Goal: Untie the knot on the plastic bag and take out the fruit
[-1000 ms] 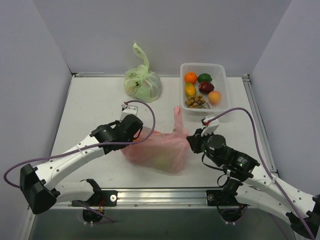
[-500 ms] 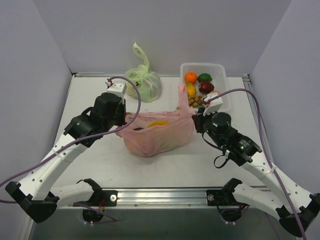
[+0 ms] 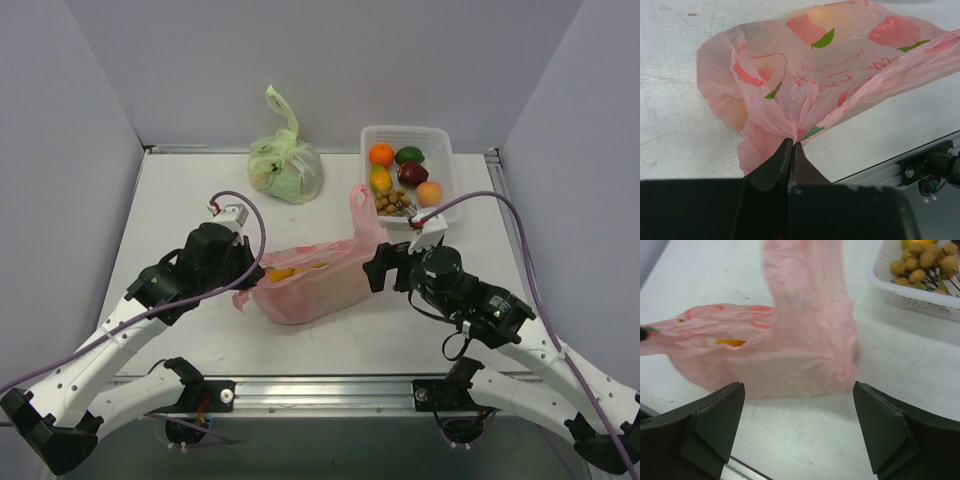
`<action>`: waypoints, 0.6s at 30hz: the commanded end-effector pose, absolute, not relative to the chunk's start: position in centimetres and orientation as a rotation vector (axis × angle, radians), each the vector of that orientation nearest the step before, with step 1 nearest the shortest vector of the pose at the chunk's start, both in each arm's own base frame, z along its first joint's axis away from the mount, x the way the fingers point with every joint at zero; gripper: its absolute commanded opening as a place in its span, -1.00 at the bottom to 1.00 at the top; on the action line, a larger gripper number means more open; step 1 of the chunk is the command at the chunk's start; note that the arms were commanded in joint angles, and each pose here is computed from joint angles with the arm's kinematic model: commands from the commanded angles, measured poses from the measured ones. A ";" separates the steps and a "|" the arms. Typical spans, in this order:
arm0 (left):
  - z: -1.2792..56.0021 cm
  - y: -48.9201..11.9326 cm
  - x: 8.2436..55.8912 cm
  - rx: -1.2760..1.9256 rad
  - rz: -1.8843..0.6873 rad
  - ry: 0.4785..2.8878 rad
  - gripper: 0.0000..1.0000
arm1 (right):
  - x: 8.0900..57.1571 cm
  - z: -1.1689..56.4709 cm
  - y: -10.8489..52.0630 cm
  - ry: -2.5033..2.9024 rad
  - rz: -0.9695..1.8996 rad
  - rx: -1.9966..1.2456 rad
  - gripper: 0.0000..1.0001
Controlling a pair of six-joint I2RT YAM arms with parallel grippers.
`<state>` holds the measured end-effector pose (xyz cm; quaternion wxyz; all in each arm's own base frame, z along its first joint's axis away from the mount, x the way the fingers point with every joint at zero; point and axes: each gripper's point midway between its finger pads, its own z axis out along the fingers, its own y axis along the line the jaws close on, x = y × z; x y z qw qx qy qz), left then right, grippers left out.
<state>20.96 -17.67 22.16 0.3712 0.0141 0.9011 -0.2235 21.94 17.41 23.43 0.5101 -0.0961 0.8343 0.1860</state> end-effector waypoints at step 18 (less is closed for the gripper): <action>28.7 -18.2 23.2 -0.104 -0.645 2.114 -1.00 | 26.9 19.4 20.1 2.015 0.072 0.306 0.92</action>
